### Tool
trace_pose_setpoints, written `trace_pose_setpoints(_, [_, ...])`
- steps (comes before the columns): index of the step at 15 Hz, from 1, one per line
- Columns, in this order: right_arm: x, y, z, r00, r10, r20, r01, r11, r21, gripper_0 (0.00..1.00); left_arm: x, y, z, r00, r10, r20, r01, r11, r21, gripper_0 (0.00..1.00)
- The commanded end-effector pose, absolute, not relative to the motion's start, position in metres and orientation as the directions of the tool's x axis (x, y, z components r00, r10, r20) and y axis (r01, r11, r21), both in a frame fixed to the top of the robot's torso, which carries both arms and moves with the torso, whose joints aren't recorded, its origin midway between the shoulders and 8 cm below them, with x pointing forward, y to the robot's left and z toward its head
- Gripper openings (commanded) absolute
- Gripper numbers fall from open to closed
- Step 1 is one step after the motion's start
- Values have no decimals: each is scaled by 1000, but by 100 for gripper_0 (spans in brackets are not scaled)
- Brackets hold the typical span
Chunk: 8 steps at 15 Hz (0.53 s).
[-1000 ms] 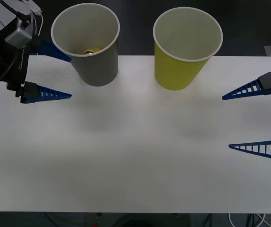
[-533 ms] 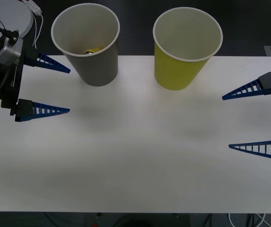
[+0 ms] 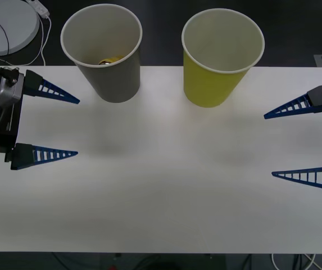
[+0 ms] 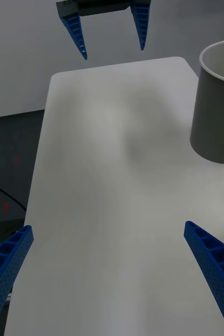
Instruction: Put the can into the green bin and the plastic bottle into the gray bin
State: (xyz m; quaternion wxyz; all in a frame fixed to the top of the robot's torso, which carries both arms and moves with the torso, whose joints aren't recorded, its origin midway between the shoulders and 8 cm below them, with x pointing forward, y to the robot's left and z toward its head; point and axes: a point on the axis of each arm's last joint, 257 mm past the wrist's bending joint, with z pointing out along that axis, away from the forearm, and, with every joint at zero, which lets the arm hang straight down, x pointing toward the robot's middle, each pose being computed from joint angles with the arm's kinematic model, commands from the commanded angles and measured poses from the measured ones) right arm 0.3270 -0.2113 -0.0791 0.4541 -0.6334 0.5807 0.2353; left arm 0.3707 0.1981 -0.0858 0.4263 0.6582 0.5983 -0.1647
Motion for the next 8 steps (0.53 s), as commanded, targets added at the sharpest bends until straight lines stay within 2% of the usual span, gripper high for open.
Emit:
trace_pose_setpoints(1, [327,-211,-79,215,-522,-825,-949,87,-302,100,361,201,-90,239,649,-723,925,75,373,100])
trace_pose_setpoints(5, [327,-211,-79,215,-522,-825,-949,87,-302,100,352,214,-91,250,670,-699,928,40,371,100])
trace_pose_setpoints(8, [327,-211,-79,215,-522,-825,-949,87,-302,100,344,220,-92,241,661,-711,933,45,358,100])
